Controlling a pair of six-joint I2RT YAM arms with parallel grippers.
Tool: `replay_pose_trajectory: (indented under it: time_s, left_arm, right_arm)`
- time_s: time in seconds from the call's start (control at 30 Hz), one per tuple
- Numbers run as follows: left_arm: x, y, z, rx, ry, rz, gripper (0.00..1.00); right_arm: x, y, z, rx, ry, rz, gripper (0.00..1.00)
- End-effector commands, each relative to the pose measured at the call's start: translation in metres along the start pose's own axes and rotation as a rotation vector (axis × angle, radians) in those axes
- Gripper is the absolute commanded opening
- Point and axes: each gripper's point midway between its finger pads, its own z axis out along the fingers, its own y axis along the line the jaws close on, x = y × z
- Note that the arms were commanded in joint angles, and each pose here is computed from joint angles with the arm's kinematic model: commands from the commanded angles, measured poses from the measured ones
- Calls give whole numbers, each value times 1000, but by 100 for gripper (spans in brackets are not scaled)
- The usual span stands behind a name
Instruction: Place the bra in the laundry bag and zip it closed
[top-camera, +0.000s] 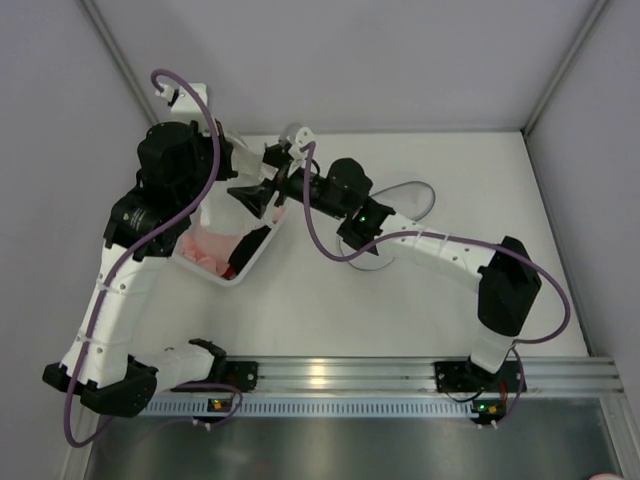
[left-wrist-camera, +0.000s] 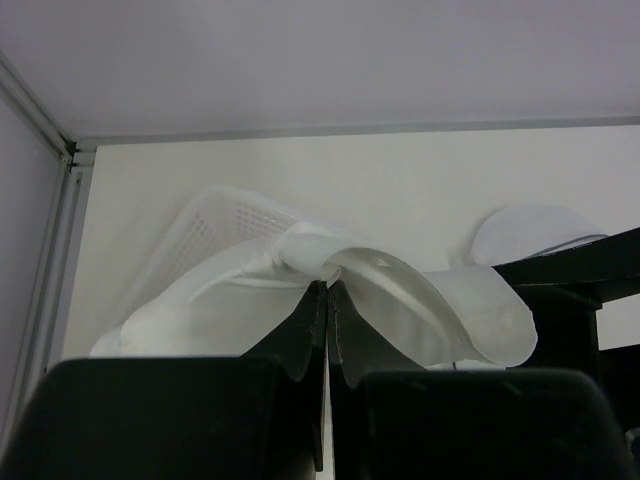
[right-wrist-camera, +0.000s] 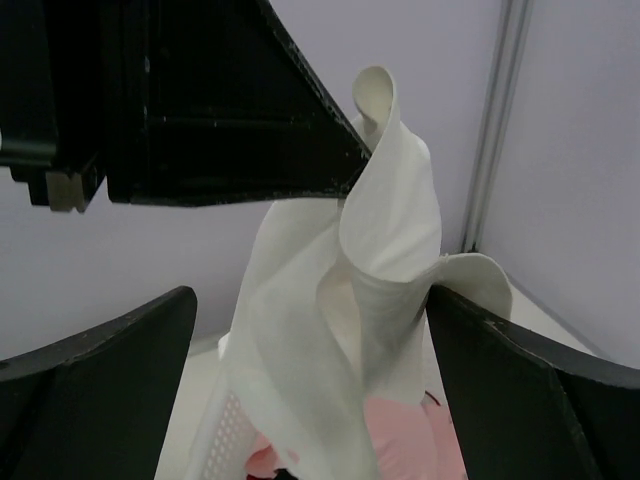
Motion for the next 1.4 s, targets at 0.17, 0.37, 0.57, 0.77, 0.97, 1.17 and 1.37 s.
replay_pose_trajectory:
  time_s: [0.17, 0.37, 0.57, 0.77, 0.97, 1.17, 1.37]
  left_arm:
    - [-12, -4, -8, 26, -48, -38, 0]
    - [-21, -2, -20, 36, -81, -41, 0]
    - [-25, -5, -25, 55, -93, -44, 0]
    - [-26, -5, -27, 64, -97, -46, 0]
    - [-18, -3, -16, 34, -71, -34, 0]
    - [-19, -7, -14, 47, -70, -49, 0]
    - [-23, -4, -16, 34, -84, -65, 0]
  right_arm:
    - [-8, 20, 25, -137, -7, -22, 99]
    - [21, 12, 23, -100, 47, -11, 99]
    - [12, 34, 9, -215, -22, 8, 99]
    - [-5, 51, -3, -287, -89, 19, 91]
    - [-24, 63, -16, -335, -151, 36, 66]
    - [-40, 67, -22, -336, -195, 53, 60]
    - [-31, 51, -13, -241, -160, 82, 80]
